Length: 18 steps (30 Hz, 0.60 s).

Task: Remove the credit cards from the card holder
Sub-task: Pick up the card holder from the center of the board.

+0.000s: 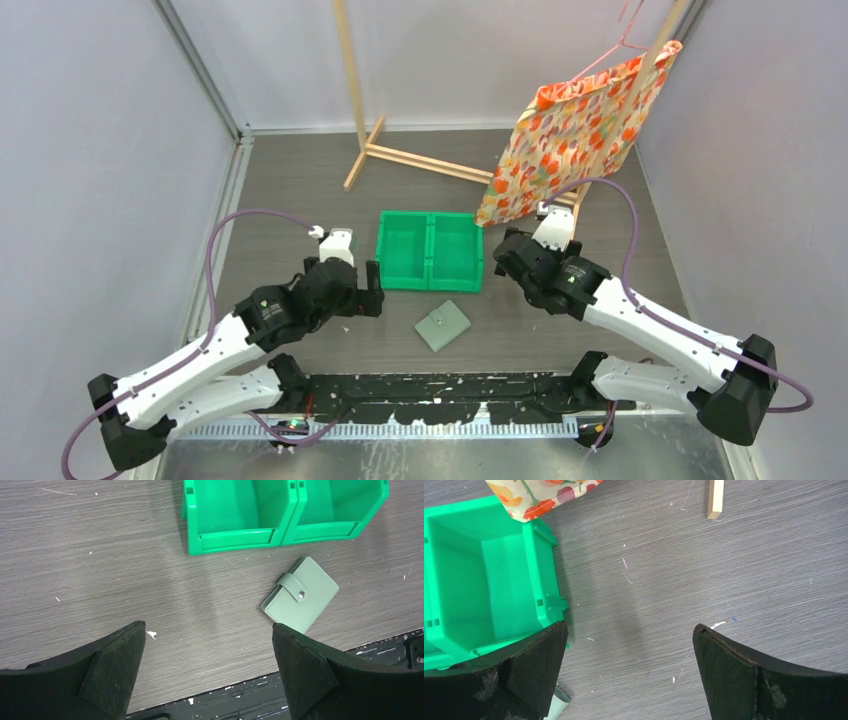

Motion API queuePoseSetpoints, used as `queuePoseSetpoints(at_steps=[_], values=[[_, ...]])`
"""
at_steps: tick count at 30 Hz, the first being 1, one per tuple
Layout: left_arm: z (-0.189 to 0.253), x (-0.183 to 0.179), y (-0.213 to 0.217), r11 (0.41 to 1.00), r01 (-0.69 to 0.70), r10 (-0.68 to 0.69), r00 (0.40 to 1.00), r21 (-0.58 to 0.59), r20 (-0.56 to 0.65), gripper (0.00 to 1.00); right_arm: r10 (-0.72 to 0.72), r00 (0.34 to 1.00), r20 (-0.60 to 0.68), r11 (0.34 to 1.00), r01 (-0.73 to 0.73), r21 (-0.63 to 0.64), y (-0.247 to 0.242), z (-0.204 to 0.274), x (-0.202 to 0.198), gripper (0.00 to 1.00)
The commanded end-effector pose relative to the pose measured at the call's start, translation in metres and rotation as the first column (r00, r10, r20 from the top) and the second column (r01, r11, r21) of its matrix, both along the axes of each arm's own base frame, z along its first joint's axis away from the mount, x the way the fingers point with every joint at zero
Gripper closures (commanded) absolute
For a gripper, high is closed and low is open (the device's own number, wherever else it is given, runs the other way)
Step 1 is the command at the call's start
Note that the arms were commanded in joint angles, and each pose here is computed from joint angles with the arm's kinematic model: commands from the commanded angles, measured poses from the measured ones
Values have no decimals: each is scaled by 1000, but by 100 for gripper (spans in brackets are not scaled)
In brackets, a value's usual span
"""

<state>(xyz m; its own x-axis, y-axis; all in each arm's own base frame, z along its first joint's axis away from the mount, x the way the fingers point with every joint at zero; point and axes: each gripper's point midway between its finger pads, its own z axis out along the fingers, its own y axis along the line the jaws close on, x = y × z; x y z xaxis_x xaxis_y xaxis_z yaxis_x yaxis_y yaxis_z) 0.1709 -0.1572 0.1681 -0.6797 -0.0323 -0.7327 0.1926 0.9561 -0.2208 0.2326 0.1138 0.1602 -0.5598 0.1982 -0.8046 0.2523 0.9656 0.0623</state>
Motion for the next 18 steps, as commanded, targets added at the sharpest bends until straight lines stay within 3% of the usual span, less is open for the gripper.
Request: queuePoseSetpoints(at_steps=[1,12,18], values=[[20,3,-6,998,10,-8,999,-54,41,0,-30,998,48,999,28,34,-3,10,3,0],[20,3,-9,998,20,-19,999,-53,31,0,11,999,31,999,-12,42,2,5,-1,0],[15,4,-9,999,-1,1,1000,-33,10,0,196,980,22,967,-197,160,41,-2,-4,0]])
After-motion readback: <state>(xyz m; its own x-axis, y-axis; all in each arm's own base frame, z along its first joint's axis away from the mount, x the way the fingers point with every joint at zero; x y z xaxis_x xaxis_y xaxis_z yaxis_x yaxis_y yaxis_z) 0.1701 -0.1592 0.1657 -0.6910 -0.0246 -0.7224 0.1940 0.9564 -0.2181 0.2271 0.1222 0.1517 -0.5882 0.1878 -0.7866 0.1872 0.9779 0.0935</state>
